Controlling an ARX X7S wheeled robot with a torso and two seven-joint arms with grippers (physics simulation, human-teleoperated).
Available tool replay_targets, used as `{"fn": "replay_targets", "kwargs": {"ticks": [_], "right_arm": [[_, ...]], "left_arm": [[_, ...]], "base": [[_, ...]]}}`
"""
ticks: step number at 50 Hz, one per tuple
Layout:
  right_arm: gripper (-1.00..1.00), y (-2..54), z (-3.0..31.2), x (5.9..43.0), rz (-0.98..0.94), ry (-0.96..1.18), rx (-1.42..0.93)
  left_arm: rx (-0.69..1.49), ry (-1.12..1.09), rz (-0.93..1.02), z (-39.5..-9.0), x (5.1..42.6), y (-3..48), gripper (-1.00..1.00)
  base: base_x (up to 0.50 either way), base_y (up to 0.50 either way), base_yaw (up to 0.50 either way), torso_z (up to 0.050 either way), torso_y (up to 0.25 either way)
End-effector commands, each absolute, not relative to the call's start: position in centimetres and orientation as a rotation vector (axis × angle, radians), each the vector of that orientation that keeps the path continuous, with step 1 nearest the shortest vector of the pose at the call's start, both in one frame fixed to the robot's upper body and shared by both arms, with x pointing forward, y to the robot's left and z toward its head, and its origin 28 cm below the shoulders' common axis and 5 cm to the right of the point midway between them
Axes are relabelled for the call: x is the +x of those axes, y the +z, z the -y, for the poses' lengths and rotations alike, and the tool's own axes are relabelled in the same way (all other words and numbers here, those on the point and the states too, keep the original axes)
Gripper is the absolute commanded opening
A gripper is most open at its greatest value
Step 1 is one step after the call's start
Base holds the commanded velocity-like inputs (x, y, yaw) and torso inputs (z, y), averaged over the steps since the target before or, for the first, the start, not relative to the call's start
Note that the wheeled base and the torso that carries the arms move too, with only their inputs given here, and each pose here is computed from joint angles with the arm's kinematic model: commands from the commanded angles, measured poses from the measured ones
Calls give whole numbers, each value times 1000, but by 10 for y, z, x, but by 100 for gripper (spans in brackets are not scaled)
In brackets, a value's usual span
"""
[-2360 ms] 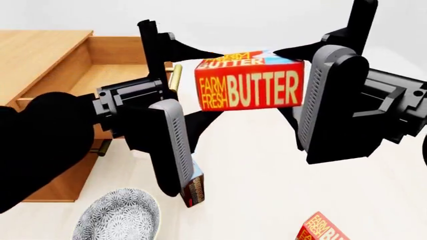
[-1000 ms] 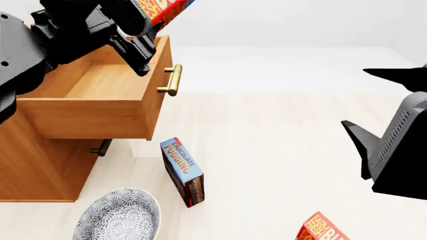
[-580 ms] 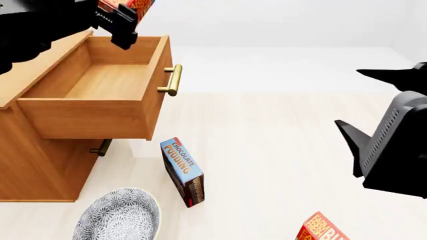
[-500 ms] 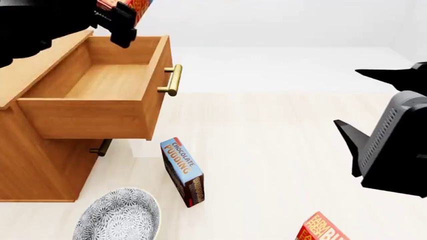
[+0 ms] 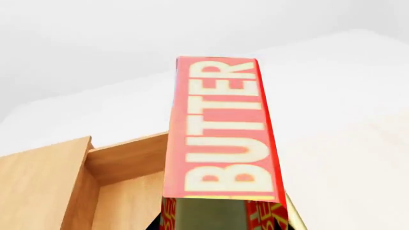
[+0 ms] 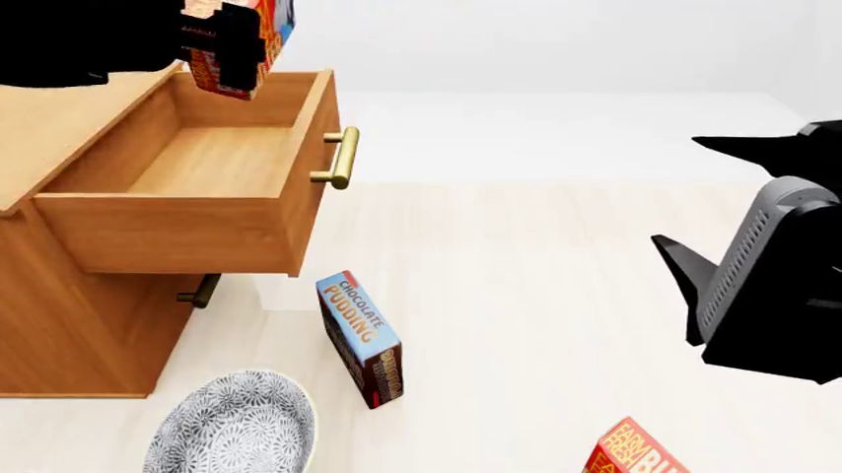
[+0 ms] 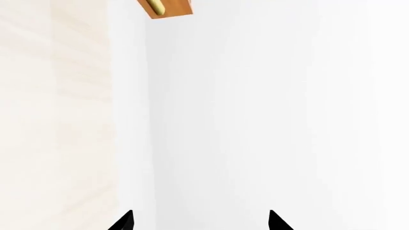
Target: Put the butter at the front in the top drawer of the cabinet and close it.
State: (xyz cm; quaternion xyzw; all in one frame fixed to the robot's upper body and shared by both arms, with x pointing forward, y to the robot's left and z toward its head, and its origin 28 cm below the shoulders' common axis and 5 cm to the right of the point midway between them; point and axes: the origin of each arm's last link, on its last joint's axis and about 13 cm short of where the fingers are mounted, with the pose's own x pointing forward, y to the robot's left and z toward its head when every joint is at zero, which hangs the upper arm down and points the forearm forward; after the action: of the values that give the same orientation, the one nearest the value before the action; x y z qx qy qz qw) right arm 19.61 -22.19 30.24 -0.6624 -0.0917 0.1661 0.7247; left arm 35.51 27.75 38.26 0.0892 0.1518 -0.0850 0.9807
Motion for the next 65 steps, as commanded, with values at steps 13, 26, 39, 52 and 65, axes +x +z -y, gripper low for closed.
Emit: {"fn": "replay_targets", "kwargs": {"ticks": [13,26,39,52,65], "right_arm": [[100,301,222,196,197,373,-1463],[100,300,221,195,193,372,-1460],[100,303,220,196,192,375,-1462],[100,302,220,195,187,379,-1464],[100,303,220,195,182,379,-1465]], "left_arm": [[20,-115,-378,-276,361,399,-100],[63,-48,-405,-279,369,385,-100],[121,-57,-431,-273,376,369,-100],[131,-74,-456,-269,384,356,-100],[122,-64,-483,-271,388,344,-100]], "base": [[0,0,0,1,1],[0,0,0,0,2],[0,0,0,1,2],[0,0,0,1,2],[0,0,0,0,1]]}}
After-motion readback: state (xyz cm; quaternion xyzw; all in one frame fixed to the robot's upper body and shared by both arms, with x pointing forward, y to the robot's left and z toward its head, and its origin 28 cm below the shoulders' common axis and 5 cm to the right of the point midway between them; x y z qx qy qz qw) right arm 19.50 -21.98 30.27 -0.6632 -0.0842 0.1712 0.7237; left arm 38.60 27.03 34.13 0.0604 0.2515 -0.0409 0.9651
